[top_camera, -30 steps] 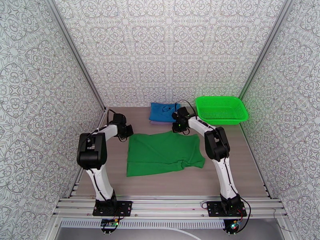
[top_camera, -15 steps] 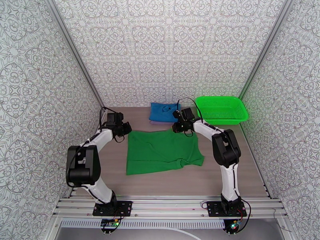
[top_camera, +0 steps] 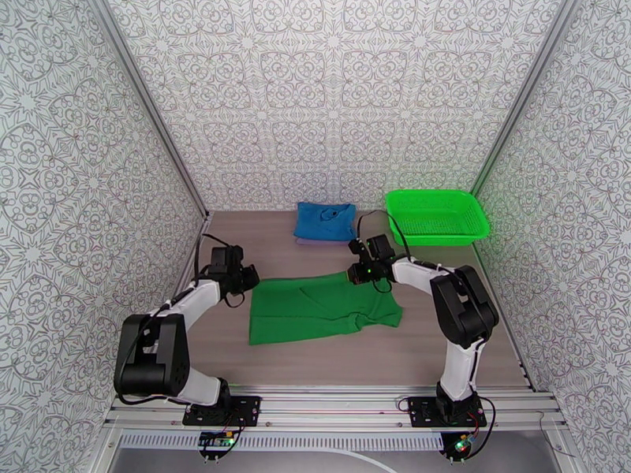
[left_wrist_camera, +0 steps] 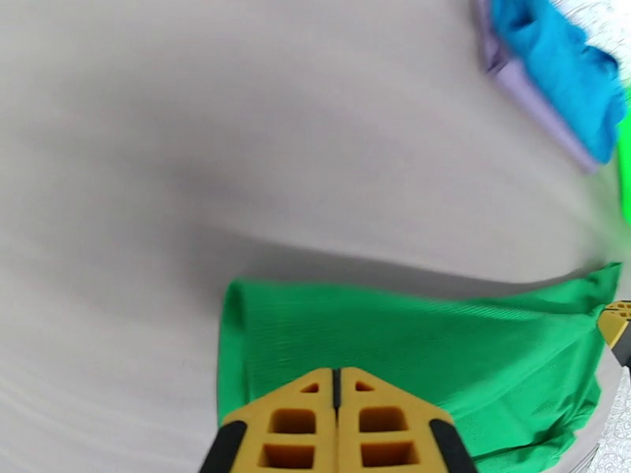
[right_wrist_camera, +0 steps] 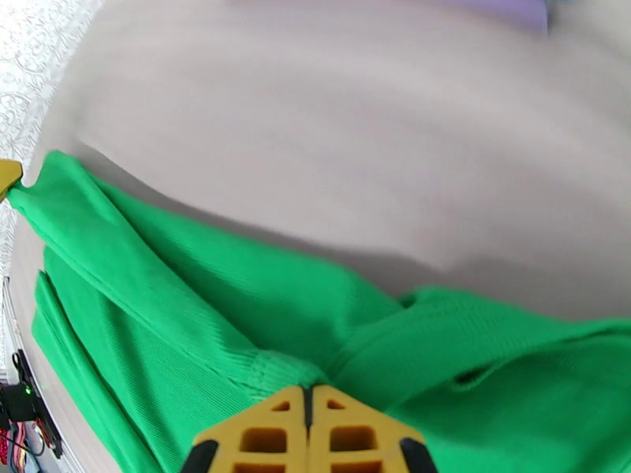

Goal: Fold and stack the mixed laundry pile

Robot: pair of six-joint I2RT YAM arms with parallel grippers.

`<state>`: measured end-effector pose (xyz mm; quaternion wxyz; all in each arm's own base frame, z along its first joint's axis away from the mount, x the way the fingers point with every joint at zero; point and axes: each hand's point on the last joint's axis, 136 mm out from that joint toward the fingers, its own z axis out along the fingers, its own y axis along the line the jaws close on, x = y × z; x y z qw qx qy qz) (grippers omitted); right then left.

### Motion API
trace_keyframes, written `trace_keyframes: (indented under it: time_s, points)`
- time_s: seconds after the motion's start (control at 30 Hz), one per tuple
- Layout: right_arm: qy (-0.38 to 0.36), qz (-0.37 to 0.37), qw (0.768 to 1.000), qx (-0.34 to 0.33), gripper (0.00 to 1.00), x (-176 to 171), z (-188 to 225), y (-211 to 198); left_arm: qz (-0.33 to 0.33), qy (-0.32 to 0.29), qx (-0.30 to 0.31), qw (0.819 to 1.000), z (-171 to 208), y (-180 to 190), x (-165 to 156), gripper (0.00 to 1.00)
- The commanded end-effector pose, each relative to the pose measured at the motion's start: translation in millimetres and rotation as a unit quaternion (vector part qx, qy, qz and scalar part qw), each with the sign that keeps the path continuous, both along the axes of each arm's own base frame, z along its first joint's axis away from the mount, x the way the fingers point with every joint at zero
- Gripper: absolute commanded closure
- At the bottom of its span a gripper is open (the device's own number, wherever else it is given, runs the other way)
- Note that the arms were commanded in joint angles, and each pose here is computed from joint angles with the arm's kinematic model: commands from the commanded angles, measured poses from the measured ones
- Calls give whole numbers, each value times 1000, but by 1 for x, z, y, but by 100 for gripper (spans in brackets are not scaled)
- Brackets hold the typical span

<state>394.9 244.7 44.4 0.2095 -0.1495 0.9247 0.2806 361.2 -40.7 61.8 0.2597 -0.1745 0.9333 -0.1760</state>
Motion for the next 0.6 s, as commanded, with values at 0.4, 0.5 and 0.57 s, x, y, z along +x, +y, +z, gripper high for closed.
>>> trace_keyframes:
  time_s: [0.4,0.5,0.57]
  points:
    - [14,-29,998,-59,68,-50,33,-30,62,6,42,997,18,9,-61,16]
    - [8,-23,995,-97,64,-71,48,-23,61,8,37,997,29,15,-53,16]
    - [2,-2,993,-114,60,-93,57,-2,53,24,31,998,25,16,-41,17]
